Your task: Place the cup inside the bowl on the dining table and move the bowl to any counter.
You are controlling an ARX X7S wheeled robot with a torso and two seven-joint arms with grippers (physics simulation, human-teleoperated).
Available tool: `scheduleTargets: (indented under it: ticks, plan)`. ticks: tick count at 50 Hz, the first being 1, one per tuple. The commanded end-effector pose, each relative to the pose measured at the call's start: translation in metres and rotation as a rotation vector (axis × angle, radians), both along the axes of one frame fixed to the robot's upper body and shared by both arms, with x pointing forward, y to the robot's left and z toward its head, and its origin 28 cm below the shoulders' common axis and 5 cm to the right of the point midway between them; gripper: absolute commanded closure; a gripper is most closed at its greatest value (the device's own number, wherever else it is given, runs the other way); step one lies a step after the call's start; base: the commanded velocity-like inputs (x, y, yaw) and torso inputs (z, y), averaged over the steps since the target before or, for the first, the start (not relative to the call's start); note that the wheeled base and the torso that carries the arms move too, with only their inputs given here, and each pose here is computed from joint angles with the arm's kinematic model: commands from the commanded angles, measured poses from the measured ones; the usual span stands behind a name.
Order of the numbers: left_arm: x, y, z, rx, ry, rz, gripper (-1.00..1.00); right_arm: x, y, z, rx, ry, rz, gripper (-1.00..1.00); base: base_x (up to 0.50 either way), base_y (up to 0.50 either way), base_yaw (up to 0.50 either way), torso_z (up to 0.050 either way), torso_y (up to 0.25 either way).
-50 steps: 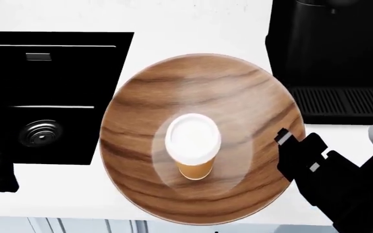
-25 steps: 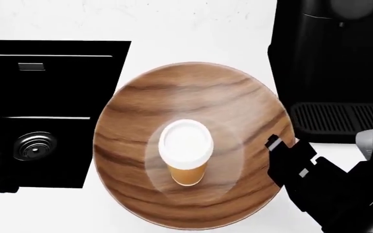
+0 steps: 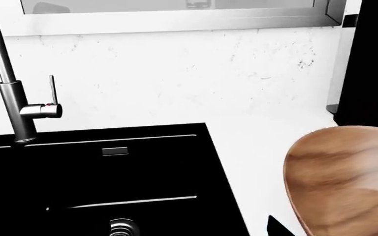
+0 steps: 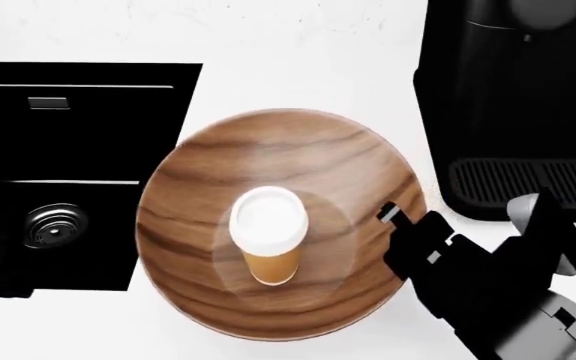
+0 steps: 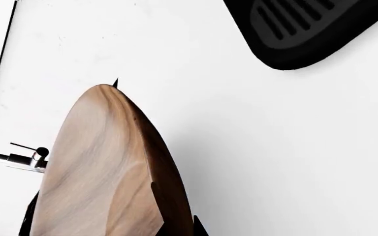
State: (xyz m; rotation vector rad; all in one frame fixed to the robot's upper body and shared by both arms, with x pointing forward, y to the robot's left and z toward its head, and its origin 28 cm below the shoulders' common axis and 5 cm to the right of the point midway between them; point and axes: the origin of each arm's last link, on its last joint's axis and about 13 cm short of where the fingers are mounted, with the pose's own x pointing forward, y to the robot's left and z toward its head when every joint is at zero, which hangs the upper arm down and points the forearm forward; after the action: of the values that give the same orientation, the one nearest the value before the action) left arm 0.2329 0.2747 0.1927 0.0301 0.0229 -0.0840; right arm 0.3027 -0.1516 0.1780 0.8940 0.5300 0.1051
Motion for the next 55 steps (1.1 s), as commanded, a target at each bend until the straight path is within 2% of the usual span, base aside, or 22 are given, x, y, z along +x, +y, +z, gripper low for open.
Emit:
scheduleTargets:
  ticks: [1, 13, 33, 45, 46, 55]
  plan:
    - [0.001, -0.001, -0.002, -0.016, -0.014, 0.006, -1.0, 0.017, 0.005, 0.002, -0.023, -0.018, -0.018, 1.0, 0.0, 0.0, 0.0, 0.0, 0.0]
    - [-0.001, 0.001, -0.004, -0.022, -0.013, 0.01, -1.0, 0.03, 0.009, -0.006, 0.012, -0.002, -0.046, 1.0, 0.0, 0.0, 0.0, 0.0, 0.001]
    - [-0.001, 0.001, -0.004, -0.024, -0.012, 0.007, -1.0, 0.033, 0.014, -0.028, 0.006, 0.051, -0.052, 1.0, 0.0, 0.0, 0.0, 0.0, 0.0]
    - [-0.001, 0.001, -0.007, -0.029, -0.01, 0.008, -1.0, 0.031, 0.012, -0.021, 0.007, 0.031, -0.055, 1.0, 0.0, 0.0, 0.0, 0.0, 0.0]
    - [-0.001, 0.002, -0.007, -0.028, -0.009, 0.007, -1.0, 0.031, 0.012, -0.02, 0.007, 0.03, -0.055, -1.0, 0.0, 0.0, 0.0, 0.0, 0.0]
    - [-0.001, 0.001, -0.008, -0.03, -0.009, 0.01, -1.0, 0.028, 0.013, -0.018, 0.002, 0.028, -0.028, -1.0, 0.0, 0.0, 0.0, 0.0, 0.0]
